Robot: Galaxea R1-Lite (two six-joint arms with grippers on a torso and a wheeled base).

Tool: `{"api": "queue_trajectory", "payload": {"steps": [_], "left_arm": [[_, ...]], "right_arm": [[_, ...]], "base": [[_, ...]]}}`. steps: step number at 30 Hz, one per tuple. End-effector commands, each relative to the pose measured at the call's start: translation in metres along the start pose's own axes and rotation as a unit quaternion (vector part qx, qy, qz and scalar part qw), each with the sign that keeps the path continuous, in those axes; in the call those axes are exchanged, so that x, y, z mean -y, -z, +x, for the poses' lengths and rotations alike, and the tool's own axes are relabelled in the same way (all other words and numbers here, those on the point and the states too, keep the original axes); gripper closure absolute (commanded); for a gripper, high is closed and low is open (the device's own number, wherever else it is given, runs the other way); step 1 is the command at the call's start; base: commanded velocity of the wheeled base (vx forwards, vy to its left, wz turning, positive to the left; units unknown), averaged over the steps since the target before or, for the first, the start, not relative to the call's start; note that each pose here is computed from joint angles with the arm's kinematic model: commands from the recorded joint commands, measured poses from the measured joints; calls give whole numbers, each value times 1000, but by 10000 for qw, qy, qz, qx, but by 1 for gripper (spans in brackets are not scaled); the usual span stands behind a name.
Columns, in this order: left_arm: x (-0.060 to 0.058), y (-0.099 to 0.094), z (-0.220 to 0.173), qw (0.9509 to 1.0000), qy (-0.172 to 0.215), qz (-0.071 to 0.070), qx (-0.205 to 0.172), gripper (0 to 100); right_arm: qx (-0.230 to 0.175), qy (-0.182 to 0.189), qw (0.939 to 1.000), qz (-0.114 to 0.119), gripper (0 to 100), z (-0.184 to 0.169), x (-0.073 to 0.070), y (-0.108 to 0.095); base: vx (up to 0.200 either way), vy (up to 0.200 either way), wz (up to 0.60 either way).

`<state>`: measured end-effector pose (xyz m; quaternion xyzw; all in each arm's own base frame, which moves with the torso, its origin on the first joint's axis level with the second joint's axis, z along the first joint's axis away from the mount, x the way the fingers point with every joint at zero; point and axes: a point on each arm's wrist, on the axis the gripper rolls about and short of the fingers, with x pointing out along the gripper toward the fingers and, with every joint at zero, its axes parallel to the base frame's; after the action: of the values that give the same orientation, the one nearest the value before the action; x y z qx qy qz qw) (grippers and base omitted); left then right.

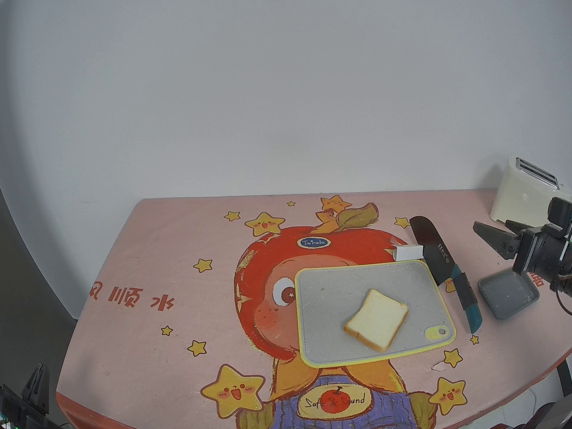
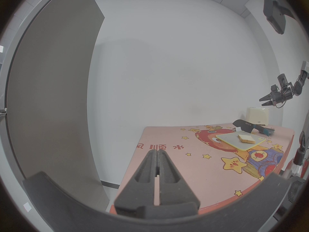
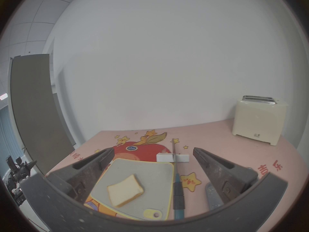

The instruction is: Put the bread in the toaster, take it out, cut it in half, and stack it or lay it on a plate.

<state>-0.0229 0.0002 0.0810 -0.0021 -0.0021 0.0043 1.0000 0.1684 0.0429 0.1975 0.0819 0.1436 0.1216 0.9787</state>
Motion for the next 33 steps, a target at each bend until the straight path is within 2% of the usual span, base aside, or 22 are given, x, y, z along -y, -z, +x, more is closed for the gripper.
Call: {"api": "queue_trajectory", "payload": {"steps": [1,6,11,20,25,33], "left_arm": [[0,5,1,10000,-4,-1,-37,100],[0,5,1,10000,-4,-1,-37,100],[0,5,1,10000,-4,-1,-37,100],[0,5,1,10000,-4,-1,-37,100],[0,5,1,10000,-4,-1,-37,100],[0,5,1,10000,-4,6,-37,100]], "right_arm": [[47,145,9999,10,0,-2,4,-2],[109,349,9993,0,0,-2,6,-3],[135,330,9993,-64,0,-4,6,-4],[-21,328,9995,-39,0,4,7,0],[-577,394,9976,-18,0,26,11,21],[-863,449,9953,-9,0,46,15,39]], "base": [[0,0,0],[0,0,0],[0,0,0],[0,0,0],[0,0,0],[0,0,0]]}}
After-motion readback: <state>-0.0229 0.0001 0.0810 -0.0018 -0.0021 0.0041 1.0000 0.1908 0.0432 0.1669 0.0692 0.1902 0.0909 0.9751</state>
